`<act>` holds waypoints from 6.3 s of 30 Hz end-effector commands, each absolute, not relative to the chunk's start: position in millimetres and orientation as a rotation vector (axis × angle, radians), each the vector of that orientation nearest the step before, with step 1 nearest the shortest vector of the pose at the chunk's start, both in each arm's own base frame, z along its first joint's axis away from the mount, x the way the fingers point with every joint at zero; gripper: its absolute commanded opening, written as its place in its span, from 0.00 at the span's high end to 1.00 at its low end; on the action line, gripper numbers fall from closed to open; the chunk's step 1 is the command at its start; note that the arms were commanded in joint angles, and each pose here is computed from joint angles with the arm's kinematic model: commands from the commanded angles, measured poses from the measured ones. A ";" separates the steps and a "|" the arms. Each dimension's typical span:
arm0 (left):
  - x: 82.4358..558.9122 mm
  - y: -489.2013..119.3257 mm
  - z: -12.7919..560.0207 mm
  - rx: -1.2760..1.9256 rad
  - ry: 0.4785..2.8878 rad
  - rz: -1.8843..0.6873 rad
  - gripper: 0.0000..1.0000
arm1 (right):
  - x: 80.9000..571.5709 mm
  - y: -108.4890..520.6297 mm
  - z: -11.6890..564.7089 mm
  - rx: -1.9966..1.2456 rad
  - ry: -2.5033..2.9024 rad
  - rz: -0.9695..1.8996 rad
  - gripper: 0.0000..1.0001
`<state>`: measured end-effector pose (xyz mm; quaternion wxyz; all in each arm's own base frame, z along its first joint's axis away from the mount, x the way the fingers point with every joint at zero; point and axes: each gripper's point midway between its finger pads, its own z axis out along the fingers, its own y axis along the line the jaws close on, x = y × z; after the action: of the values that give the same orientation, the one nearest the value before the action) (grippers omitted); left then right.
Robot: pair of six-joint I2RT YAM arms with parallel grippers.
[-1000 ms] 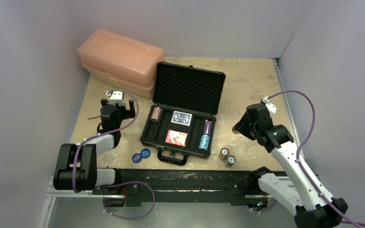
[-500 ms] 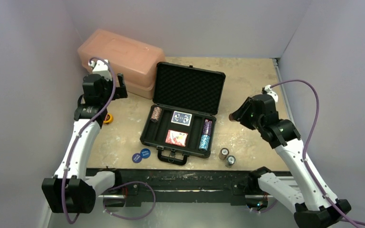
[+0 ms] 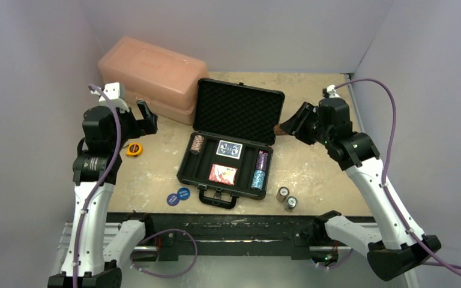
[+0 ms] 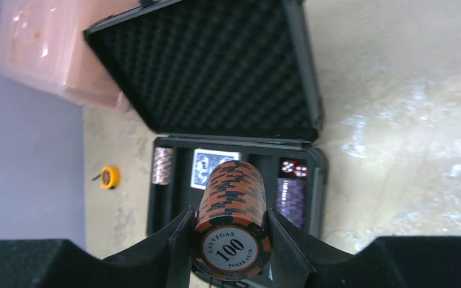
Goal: Pack up texas hold em set
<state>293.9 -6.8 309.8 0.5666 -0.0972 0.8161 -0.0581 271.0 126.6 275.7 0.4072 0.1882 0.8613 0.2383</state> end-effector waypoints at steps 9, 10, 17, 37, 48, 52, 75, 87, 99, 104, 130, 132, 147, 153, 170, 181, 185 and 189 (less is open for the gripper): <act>243.5 -149.8 377.6 0.663 1.694 -0.649 0.00 | 266.1 211.7 374.9 -0.022 2.082 1.121 1.00; 239.3 -157.7 377.9 0.710 1.688 -0.686 0.00 | 262.2 217.9 374.7 -0.068 2.086 1.165 1.00; 208.2 -199.2 384.7 0.953 1.572 -0.915 0.00 | 234.4 236.8 361.4 -0.348 2.146 1.325 1.00; 174.7 -241.1 367.8 1.163 1.566 -1.176 0.16 | 195.8 260.2 355.3 -0.765 1.908 1.452 1.00; 151.0 -261.2 360.4 1.250 1.568 -1.300 0.23 | 167.9 280.1 349.9 -0.946 1.877 1.428 1.00; 146.8 -262.2 357.6 1.251 1.592 -1.272 0.27 | 164.8 279.4 350.0 -0.942 1.846 1.419 1.00; 142.5 -288.6 339.5 1.270 1.669 -1.308 0.35 | 150.2 278.3 350.6 -0.989 1.830 1.435 1.00; 146.5 -302.5 331.0 1.230 1.741 -1.324 0.41 | 150.0 279.9 346.7 -1.012 1.826 1.425 1.00; 147.6 -308.4 317.2 1.239 1.806 -1.329 0.40 | 148.1 282.3 346.7 -1.028 1.809 1.437 1.00; 147.9 -311.6 313.8 1.244 1.818 -1.330 0.40 | 147.1 282.0 347.5 -1.030 1.809 1.435 1.00; 143.6 -318.1 306.4 1.279 1.788 -1.330 0.46 | 143.1 280.7 348.6 -1.039 1.798 1.449 1.00; 146.0 -318.6 305.3 1.271 1.790 -1.313 0.55 | 142.9 280.7 348.8 -1.039 1.796 1.449 1.00; 147.9 -317.6 303.7 1.241 1.797 -1.278 1.00 | 147.8 281.5 342.9 -1.020 1.829 1.433 0.81; 151.9 -309.3 296.2 1.205 1.840 -1.210 1.00 | 151.7 281.5 343.1 -1.000 1.840 1.414 0.31; 153.4 -266.8 266.6 1.067 1.956 -0.987 1.00 | 166.9 279.1 350.9 -0.883 1.870 1.332 0.01; 170.0 -233.8 253.0 0.865 2.039 -0.782 1.00 | 179.9 282.4 346.8 -0.832 1.898 1.303 0.01; 176.7 -218.6 252.9 0.808 2.042 -0.697 1.00 | 183.9 284.0 345.9 -0.811 1.904 1.301 0.01; 192.7 -196.2 243.7 0.720 2.080 -0.546 1.00 | 187.1 283.8 341.8 -0.792 1.919 1.288 0.01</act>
<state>166.4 -214.8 233.8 0.3671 0.3364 0.8244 -0.2691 178.5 280.4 325.4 0.3107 -0.3085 0.7501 0.4956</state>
